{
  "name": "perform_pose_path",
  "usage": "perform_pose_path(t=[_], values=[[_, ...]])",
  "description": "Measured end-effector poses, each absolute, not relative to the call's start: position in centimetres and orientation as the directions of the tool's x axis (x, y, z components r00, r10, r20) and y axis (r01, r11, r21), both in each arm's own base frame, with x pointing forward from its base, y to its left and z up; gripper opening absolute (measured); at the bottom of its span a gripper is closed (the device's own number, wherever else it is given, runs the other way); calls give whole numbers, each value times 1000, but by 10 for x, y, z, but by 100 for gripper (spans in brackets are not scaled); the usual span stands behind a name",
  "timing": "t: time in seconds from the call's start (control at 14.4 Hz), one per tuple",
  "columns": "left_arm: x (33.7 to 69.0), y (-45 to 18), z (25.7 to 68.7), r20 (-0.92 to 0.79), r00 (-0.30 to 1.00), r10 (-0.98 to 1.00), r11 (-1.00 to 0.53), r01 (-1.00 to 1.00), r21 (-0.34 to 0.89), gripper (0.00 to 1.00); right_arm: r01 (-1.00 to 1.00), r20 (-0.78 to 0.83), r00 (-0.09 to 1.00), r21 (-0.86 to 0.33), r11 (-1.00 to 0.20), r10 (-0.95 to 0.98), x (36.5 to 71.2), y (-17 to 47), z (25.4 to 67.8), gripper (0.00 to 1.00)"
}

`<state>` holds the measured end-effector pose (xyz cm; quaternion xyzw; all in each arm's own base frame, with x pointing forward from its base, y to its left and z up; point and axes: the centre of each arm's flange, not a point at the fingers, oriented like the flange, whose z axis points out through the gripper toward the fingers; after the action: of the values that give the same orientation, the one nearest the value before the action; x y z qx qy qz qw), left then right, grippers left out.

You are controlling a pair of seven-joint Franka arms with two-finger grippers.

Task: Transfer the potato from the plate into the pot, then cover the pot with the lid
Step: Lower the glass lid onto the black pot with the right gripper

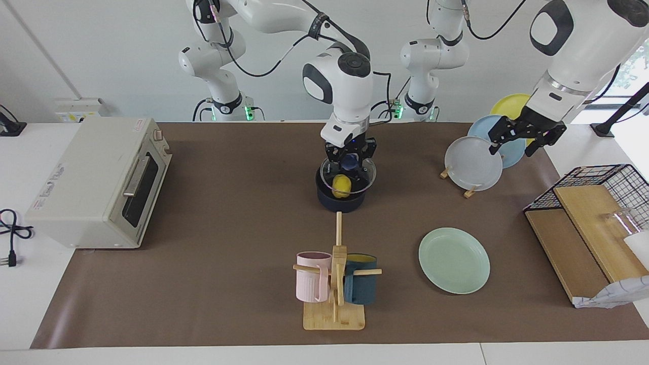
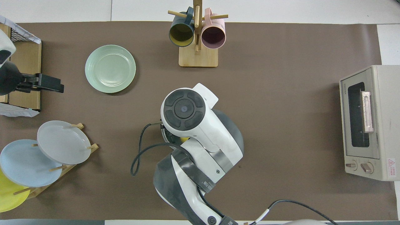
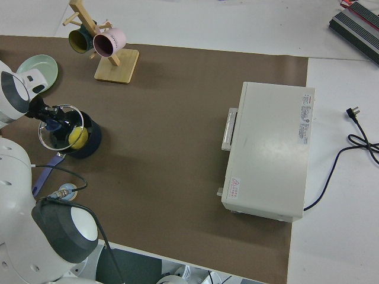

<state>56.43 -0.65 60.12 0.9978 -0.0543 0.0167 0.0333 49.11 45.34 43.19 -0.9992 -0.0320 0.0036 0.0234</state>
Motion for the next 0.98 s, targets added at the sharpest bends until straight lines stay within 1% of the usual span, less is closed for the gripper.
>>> perform_pose_path(t=[0.63, 0.84, 0.98], values=[[555, -5, 607, -11, 993, -120, -991, -119, 57, 100, 43, -26, 999, -26, -999, 44, 499, 443, 418, 61], [546, -7, 625, -18, 992, -128, -991, -128, 38, 100, 46, -37, 998, -16, -999, 46, 497, 441, 410, 61], [533, -12, 640, -11, 990, -140, -990, -140, 22, 100, 46, -38, 998, -15, -999, 46, 497, 440, 410, 61]])
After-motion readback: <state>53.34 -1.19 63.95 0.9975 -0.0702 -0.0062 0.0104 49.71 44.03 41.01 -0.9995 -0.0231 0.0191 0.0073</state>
